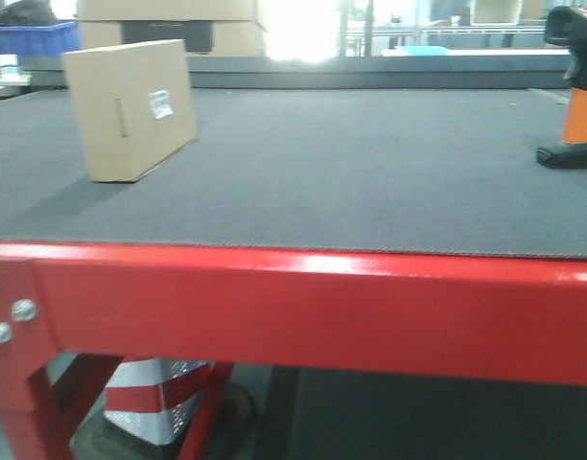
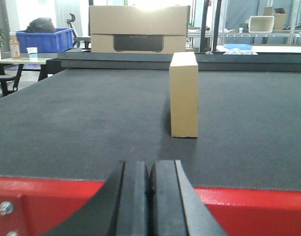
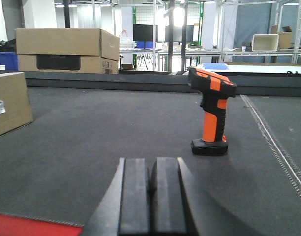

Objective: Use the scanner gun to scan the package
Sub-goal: 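Turn and align the base alongside the table facing the cardboard box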

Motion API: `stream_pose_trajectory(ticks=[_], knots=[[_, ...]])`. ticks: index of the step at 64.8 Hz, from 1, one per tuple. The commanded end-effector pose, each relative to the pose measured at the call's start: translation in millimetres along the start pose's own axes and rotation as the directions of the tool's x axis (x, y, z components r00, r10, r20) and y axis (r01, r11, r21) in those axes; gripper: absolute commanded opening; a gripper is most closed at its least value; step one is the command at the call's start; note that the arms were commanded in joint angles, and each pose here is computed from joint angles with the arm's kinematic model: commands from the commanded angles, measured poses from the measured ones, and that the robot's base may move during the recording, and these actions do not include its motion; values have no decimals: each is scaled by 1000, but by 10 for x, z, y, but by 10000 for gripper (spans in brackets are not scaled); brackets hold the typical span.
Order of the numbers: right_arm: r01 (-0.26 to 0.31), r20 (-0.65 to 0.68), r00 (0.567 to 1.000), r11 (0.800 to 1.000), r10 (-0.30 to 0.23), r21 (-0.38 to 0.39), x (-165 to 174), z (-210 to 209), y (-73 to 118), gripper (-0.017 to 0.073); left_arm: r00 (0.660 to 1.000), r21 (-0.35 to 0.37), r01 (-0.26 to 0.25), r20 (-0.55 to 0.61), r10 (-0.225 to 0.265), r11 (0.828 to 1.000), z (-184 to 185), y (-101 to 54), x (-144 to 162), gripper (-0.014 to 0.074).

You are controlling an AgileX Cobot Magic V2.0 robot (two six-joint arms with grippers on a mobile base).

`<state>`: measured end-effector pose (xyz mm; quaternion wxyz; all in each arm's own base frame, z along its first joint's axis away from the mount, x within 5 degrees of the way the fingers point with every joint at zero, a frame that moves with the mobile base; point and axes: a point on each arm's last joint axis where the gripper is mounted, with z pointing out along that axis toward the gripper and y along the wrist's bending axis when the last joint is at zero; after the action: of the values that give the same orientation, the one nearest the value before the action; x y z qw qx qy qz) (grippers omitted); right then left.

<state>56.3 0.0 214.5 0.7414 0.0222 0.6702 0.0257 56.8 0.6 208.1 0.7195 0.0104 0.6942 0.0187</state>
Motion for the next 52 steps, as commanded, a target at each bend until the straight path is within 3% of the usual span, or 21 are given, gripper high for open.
stream_pose_trajectory(ticks=[1, 52], knots=[[1, 17, 1000, 1000, -1, 3, -15, -3, -2, -162, 1000, 7, 13, 24, -13, 1000, -3, -3, -26, -111], [1, 17, 1000, 1000, -1, 3, -15, -3, -2, -162, 1000, 7, 13, 24, -13, 1000, -3, -3, -26, -111]])
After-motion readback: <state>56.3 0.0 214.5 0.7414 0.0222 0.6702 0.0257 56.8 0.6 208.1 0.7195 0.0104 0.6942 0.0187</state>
